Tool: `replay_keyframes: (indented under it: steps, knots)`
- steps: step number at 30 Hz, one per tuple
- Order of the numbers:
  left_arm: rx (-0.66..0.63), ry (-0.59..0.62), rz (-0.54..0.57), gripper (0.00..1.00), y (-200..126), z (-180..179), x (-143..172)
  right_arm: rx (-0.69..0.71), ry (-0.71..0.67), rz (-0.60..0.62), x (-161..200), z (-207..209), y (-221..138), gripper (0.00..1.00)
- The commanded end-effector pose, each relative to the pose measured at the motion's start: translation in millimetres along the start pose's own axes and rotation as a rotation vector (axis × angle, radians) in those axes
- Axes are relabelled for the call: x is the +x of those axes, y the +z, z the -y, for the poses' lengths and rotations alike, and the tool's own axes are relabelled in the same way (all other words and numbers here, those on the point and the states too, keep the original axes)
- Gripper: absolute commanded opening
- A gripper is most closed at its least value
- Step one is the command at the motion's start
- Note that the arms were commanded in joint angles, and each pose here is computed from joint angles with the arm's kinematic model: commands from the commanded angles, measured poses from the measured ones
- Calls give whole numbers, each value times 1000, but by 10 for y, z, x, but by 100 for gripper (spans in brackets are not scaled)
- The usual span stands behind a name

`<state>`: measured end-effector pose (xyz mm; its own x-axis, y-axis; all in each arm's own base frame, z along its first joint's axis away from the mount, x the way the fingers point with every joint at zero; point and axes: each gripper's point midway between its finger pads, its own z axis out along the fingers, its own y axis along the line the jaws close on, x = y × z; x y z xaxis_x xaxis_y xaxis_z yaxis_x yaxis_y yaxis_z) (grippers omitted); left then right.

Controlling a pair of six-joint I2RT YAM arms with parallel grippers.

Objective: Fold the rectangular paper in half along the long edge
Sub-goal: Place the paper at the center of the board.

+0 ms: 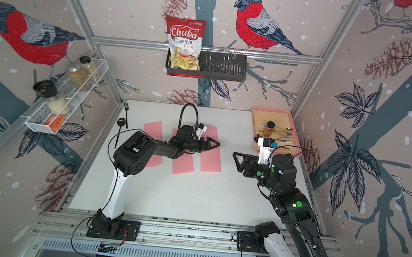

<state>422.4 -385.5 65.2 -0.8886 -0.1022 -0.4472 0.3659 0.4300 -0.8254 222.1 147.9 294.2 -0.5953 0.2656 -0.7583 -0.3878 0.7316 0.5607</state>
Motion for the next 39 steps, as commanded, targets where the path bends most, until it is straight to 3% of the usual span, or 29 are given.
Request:
replay_keyframes:
  steps: [1, 9, 11, 17, 21, 27, 31, 33, 36, 37, 39]
  knots:
    - [-215, -6, -68, 98, -75, -352, 133, -1, -24, 21, -65, -25, -20, 69]
    - [-542, 29, -116, 99, -355, -653, 77, 33, -39, 23, -103, 18, -9, 75]
    - [-608, 33, -118, 99, -434, -709, 67, 44, -46, 31, -133, 21, -27, 82]
    - [-702, 66, -93, 99, -626, -678, -31, 66, -61, 47, -203, 15, -74, 100]
    - [-739, 90, -33, 100, -896, -546, -154, 148, -61, 79, -295, 130, -108, 100]
    - [-681, 150, 204, 100, -1685, -116, -427, 506, -23, 225, -627, 704, -209, 100]
    - [-819, 216, 424, 100, -2375, 133, -607, 830, 15, 456, -896, 1172, -570, 100]
    - [-888, 245, 519, 100, -2692, 219, -639, 850, -24, 532, -965, 1221, -625, 100]
    - [-1035, 263, 672, 100, -3235, 261, -647, 756, -228, 664, -1024, 1196, -486, 100]
    - [-1053, 268, 699, 100, -3361, 248, -630, 744, -299, 688, -974, 1214, -452, 100]
    - [-1030, 400, 677, 100, -3433, 283, -617, 749, -399, 696, -874, 1309, -371, 100]
